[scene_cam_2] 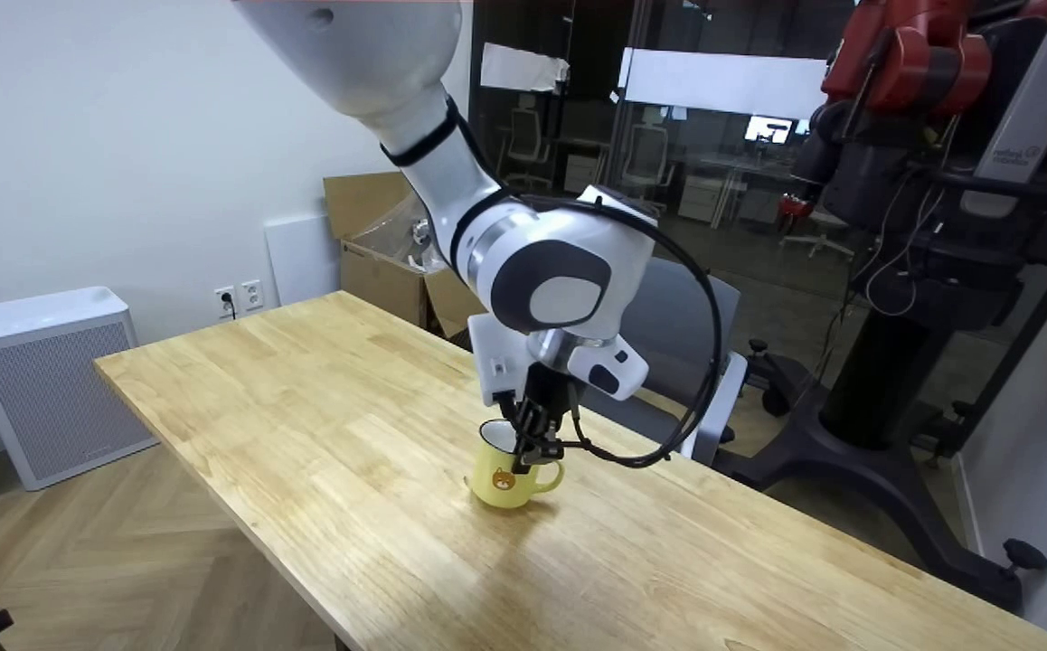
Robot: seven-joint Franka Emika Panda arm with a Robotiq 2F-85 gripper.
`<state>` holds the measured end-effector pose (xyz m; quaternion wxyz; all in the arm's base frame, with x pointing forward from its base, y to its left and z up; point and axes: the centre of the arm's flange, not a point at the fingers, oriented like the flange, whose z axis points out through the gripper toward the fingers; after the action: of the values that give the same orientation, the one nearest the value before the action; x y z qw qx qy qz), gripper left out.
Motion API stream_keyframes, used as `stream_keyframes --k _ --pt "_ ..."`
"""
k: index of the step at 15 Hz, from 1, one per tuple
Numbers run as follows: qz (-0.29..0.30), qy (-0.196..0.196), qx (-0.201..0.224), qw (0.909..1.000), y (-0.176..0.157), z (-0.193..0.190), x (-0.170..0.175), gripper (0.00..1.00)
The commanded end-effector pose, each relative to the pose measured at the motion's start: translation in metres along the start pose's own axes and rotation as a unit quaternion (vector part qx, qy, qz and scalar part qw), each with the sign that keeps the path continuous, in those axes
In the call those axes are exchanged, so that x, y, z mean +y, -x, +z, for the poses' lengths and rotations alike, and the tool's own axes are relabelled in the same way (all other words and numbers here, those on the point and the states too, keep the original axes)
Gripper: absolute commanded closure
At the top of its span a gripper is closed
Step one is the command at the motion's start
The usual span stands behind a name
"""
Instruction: Slightly spin the cup on the table
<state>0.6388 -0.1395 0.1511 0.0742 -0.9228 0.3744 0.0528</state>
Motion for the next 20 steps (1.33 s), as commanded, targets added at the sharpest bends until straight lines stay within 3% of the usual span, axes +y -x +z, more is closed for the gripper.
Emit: stream_keyframes --k 1,5,9,13,19,20 --pt "0.091 -0.032 -0.005 0.9953 -0.005 -0.005 -0.016 0.57" --pt "0.177 -0.070 -0.009 0.9818 0.005 -0.009 -0.025 0.31" --pt "0.255 -0.112 -0.012 0.9602 0.022 -0.022 -0.034 0.03" --pt "0.330 -0.159 -0.006 0.9304 0.038 -0.030 -0.043 0.00" --pt "0.433 -0.234 0.016 0.8704 0.062 -0.033 -0.048 0.00" --pt "0.439 -0.243 0.020 0.8650 0.065 -0.034 -0.048 0.00"
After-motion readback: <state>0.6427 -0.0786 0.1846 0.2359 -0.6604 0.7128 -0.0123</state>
